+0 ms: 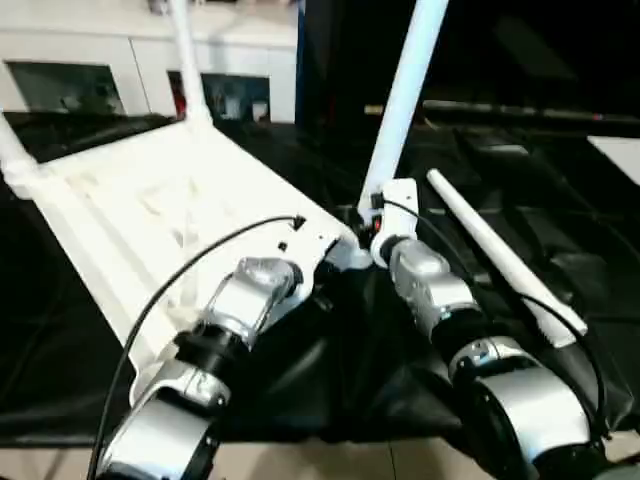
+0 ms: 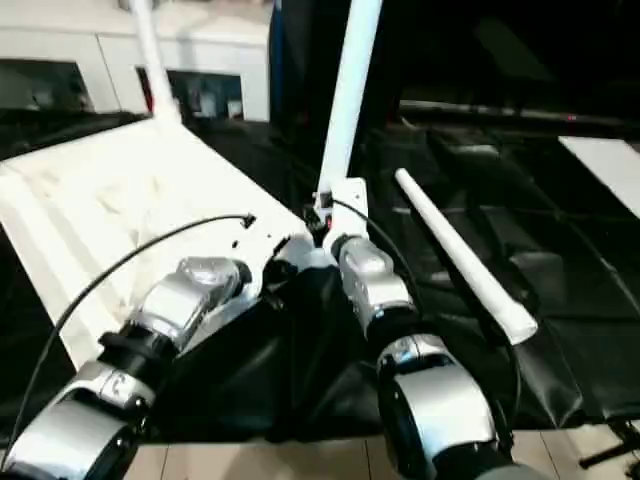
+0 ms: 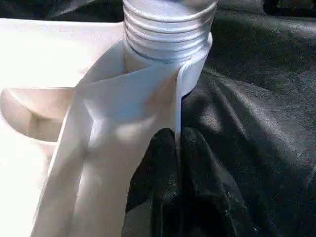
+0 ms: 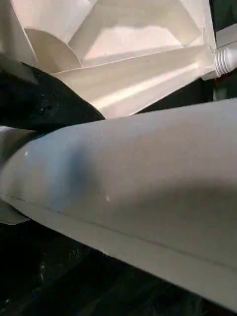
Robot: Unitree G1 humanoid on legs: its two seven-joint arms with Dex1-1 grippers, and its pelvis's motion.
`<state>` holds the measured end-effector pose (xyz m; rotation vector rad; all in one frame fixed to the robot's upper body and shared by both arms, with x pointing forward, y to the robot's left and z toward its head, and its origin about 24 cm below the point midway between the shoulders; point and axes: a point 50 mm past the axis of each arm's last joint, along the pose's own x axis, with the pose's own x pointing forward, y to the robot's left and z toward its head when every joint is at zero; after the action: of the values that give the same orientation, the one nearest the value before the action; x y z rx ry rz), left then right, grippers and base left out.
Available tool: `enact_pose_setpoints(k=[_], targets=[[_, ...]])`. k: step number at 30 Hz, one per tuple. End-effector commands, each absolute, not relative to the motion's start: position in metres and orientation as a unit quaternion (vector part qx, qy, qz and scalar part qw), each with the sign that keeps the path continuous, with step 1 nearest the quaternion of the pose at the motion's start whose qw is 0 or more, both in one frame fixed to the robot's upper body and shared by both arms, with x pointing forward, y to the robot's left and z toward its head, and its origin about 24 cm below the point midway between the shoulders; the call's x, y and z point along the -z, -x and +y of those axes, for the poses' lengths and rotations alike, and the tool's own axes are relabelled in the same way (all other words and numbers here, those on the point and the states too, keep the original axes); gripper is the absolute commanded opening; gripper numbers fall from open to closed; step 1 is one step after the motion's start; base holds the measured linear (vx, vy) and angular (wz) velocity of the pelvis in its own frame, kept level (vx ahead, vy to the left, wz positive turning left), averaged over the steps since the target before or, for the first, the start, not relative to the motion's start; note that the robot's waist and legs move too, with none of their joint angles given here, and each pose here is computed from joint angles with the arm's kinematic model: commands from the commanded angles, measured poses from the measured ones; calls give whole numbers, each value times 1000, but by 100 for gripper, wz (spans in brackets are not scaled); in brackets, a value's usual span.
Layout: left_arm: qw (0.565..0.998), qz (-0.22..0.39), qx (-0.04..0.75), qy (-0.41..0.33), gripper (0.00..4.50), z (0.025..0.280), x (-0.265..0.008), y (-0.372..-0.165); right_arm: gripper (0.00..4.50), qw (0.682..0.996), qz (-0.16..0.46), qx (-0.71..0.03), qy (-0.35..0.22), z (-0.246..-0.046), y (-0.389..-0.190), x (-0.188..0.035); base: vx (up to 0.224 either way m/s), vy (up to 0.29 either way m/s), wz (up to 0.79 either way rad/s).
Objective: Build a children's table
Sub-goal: Insert table leg to table base
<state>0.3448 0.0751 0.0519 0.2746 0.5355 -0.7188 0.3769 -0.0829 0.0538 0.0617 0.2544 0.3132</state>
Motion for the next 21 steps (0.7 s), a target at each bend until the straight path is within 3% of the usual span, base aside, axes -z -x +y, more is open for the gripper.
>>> enact_pose_setpoints(k=[1, 4, 5, 6, 21], targets=[[906, 225, 329, -142, 0, 88, -65, -353, 191, 961, 239, -133, -29, -100, -353, -2, 0, 0, 0], [904, 224, 333, -147, 0, 91, -66, -353, 191, 963, 221, -155, -27, -97, -356, -9, 0, 0, 0], [903, 224, 335, -149, 0, 92, -66, -353, 247, 963, 216, -161, -26, -96, -357, -11, 0, 0, 0], [903, 223, 336, -150, 0, 93, -66, -353, 261, 963, 214, -163, -26, -95, -358, -12, 0, 0, 0], [889, 208, 375, -164, 0, 99, -66, -349, 392, 953, 148, -265, -24, -91, -362, -33, 0, 0, 0]])
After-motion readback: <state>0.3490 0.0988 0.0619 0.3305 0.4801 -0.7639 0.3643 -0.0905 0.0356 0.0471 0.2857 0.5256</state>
